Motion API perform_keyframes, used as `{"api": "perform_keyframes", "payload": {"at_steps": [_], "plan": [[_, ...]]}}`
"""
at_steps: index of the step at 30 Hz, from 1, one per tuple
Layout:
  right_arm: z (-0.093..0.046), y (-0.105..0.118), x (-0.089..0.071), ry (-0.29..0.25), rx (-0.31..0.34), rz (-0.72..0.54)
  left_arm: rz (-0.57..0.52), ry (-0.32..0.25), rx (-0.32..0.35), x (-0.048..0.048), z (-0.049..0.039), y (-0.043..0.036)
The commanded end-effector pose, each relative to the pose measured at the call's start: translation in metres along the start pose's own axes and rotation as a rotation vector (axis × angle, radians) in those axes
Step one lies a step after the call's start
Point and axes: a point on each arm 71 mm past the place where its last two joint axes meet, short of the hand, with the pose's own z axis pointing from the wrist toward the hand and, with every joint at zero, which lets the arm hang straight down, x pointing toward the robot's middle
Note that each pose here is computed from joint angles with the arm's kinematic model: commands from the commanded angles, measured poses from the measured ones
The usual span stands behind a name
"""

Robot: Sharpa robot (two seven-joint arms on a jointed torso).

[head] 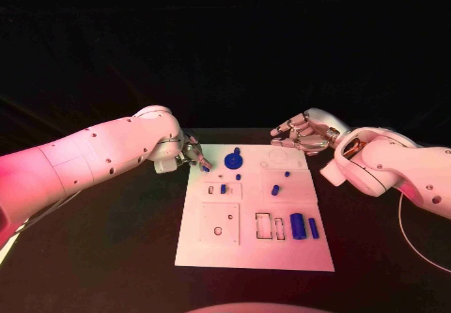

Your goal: Assemble the parts on the task board

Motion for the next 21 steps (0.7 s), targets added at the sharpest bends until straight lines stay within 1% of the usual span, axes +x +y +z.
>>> {"api": "perform_keyframes", "payload": {"at_steps": [1, 6, 11, 15, 21], "plan": [[0.0, -0.001, 0.002, 0.022, 0.002, -0.001, -0.081, -0.032, 0.047, 0.0079, -0.0049, -0.0014], [-0.001, -0.002, 0.003, 0.027, 0.006, -0.001, -0.056, -0.071, 0.074, 0.0236, -0.0107, 0.0038], [-0.001, -0.002, 0.003, 0.031, 0.009, -0.001, -0.033, -0.098, 0.096, 0.0383, -0.0126, 0.0075], [-0.001, -0.003, 0.004, 0.035, 0.01, 0.0, -0.01, -0.093, 0.099, 0.0498, -0.0109, 0.0106], [-0.001, -0.003, 0.005, 0.038, 0.011, 0.0, 0.021, -0.074, 0.095, 0.0609, -0.0083, 0.0129]]}}
